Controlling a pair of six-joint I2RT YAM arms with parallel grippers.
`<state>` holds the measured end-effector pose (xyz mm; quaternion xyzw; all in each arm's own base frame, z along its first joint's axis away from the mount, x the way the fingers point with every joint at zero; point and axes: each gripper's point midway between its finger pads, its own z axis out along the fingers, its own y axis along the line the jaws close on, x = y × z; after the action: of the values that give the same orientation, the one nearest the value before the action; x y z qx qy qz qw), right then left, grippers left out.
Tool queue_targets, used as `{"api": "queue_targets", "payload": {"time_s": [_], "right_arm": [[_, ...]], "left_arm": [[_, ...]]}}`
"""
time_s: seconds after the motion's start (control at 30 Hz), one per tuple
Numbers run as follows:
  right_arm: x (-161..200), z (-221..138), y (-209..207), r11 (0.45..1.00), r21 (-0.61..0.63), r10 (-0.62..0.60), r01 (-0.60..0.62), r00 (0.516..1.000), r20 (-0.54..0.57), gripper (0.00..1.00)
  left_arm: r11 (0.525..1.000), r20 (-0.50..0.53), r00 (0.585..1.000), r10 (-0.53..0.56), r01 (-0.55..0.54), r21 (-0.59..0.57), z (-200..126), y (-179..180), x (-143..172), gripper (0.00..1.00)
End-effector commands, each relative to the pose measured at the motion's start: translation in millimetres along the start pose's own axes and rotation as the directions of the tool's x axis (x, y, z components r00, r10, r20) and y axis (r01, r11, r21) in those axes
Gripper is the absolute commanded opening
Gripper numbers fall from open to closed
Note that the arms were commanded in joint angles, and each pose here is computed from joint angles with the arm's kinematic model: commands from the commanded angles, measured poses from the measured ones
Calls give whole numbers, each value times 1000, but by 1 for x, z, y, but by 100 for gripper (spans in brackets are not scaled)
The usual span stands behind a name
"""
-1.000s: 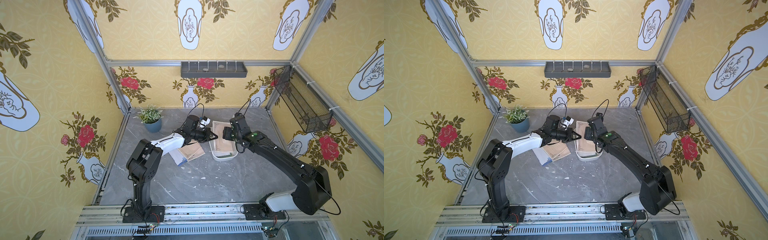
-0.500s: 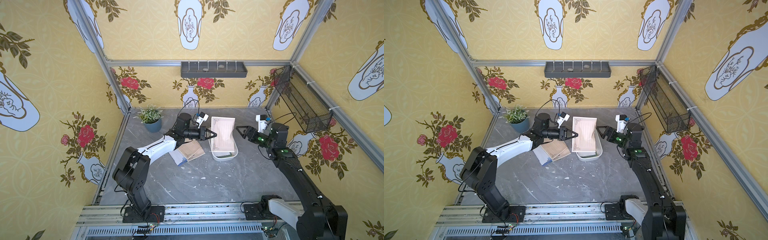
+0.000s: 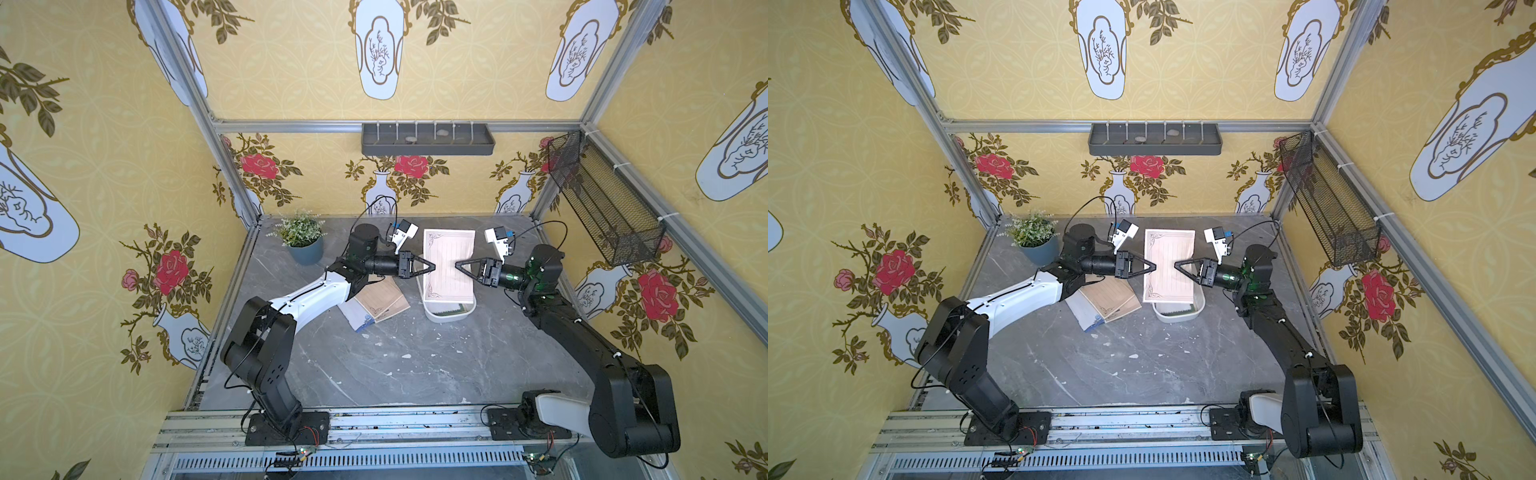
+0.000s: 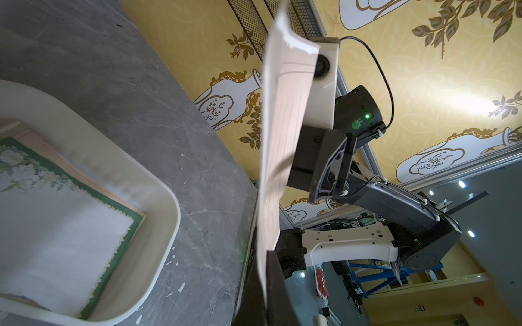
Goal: Take out the stationery paper from the storage box
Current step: Place the stationery paper at the center of the board.
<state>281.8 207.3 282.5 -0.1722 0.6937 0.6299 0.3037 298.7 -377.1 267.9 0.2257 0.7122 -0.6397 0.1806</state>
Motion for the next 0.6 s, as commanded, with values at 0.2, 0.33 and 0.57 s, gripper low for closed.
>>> {"api": "queue_targets", "payload": {"time_s": [0.2,0.33,0.57], "right_arm": [[-8,-2,-2,997,55,-56,55,998,23,0],[-8,0,-3,998,54,-44,43,999,11,39],[0,10,-2,999,27,-39,40,998,-40,14]], "left_arm": [[1000,2,1000,25,-25,-11,-3,-1,3,0],[999,5,1000,29,-29,-31,-5,-1,4,0],[998,22,999,26,-25,-59,-9,5,3,0]]}}
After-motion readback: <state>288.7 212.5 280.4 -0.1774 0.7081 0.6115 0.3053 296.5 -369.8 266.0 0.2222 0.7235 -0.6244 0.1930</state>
